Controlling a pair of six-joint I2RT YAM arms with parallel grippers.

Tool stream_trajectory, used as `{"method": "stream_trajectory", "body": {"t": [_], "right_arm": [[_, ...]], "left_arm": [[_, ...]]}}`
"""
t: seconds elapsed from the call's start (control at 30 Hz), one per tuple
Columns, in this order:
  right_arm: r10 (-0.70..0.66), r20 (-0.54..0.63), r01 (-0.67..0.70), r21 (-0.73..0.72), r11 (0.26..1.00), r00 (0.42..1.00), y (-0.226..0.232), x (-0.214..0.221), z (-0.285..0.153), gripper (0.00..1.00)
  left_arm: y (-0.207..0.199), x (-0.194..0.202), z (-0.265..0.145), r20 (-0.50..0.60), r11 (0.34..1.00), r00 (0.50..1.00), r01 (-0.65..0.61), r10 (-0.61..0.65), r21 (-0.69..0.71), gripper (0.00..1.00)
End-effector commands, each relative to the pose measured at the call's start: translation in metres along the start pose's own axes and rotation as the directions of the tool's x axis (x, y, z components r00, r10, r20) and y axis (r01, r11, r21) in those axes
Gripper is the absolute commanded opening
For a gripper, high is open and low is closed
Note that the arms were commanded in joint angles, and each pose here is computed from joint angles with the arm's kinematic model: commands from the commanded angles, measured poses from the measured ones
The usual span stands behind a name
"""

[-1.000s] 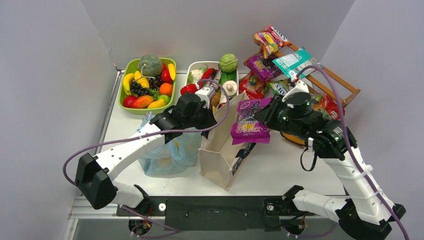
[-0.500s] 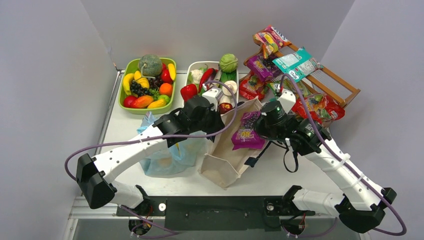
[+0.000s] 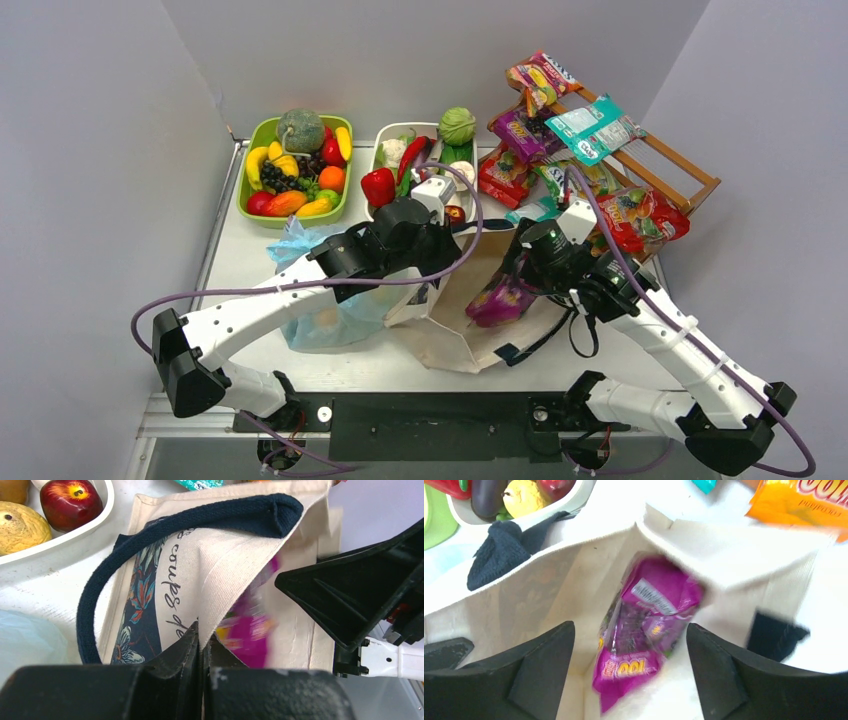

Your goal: Place the food into the grocery bag and tie it

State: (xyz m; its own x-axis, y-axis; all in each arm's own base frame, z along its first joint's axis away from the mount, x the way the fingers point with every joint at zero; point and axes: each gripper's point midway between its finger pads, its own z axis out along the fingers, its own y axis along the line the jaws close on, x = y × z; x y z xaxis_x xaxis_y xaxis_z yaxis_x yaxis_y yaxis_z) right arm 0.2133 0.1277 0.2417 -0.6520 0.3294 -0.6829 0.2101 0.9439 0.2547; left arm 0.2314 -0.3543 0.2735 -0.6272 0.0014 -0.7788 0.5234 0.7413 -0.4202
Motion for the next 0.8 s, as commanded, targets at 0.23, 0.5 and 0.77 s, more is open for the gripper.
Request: {"method": "stream_trajectory", "body": {"t": [0.23, 0.5, 0.77], "right_arm": [[0.041, 0.123, -0.03, -0.085, 0.996, 0.992, 0.006, -0.036, -0.027, 0.87], [0.091, 0.349, -0.045, -0.138, 0.989, 0.933, -0.002, -0.112, -0.088, 0.87], [0.132, 0.487, -0.132, -0.035, 0.991, 0.863, -0.031, -0.181, -0.113, 0.93]], "left_arm": [[-0.026, -0.041, -0.023, 0.139, 0.997, 0.989, 0.043, -0.053, 0.07, 0.0], [0.006, -0.019, -0.018, 0.117, 0.995, 0.99, 0.086, -0.08, -0.05, 0.0], [0.052, -0.005, -0.011, 0.089, 0.97, 0.98, 0.189, -0.177, -0.155, 0.0]]}}
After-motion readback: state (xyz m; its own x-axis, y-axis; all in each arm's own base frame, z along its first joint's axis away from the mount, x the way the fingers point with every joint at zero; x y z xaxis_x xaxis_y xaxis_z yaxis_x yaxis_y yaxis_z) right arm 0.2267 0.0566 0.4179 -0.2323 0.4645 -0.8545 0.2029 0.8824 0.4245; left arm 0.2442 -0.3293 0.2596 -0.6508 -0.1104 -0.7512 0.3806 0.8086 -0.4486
